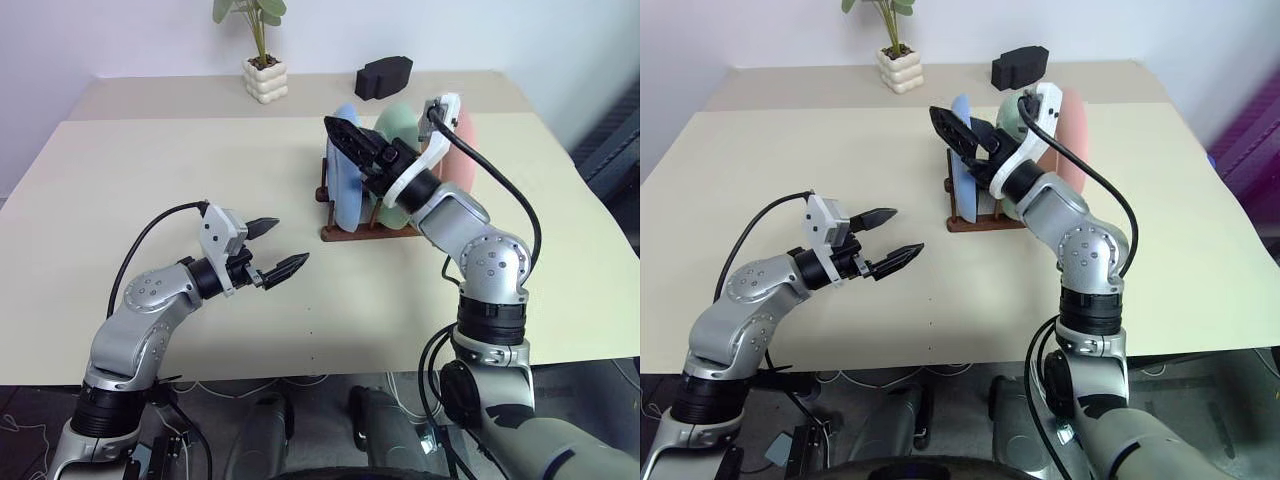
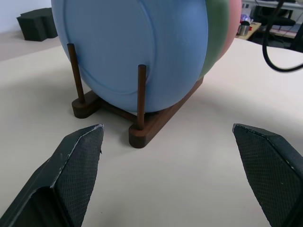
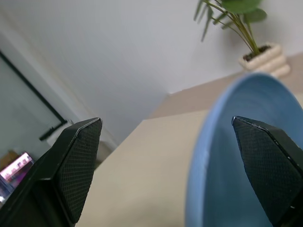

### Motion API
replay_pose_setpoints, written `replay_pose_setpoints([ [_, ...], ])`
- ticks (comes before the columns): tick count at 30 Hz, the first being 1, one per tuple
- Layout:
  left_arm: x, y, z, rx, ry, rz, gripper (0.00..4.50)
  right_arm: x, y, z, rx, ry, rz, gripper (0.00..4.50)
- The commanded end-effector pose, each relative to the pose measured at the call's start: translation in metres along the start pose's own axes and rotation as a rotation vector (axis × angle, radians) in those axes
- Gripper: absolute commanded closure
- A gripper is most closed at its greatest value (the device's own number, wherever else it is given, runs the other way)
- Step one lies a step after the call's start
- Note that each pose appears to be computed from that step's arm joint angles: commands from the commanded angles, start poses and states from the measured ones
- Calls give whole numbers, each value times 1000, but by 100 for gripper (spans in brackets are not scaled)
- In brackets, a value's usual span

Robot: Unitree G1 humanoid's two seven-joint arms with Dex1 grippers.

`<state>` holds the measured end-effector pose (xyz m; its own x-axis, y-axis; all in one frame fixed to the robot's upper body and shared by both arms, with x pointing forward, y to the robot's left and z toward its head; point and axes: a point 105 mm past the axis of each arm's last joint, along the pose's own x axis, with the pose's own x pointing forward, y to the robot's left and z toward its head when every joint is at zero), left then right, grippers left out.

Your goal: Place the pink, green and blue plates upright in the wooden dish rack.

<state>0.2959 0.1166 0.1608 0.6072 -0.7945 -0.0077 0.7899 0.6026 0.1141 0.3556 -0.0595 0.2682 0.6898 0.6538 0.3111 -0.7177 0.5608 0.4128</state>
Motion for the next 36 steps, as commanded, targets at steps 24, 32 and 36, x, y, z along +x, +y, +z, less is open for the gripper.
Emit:
replay_pose_setpoints([
  [24,21,-8,2,17,-32,-98,0,-64,22,97,-476,-182,80,4],
  [32,19,2,-5,25,-11,-63,0,-127,-23,133,-595,-181,-131,4],
  [36,4,26,-19,34,38,46,0,-176,-65,113,-604,-18,-260,4],
])
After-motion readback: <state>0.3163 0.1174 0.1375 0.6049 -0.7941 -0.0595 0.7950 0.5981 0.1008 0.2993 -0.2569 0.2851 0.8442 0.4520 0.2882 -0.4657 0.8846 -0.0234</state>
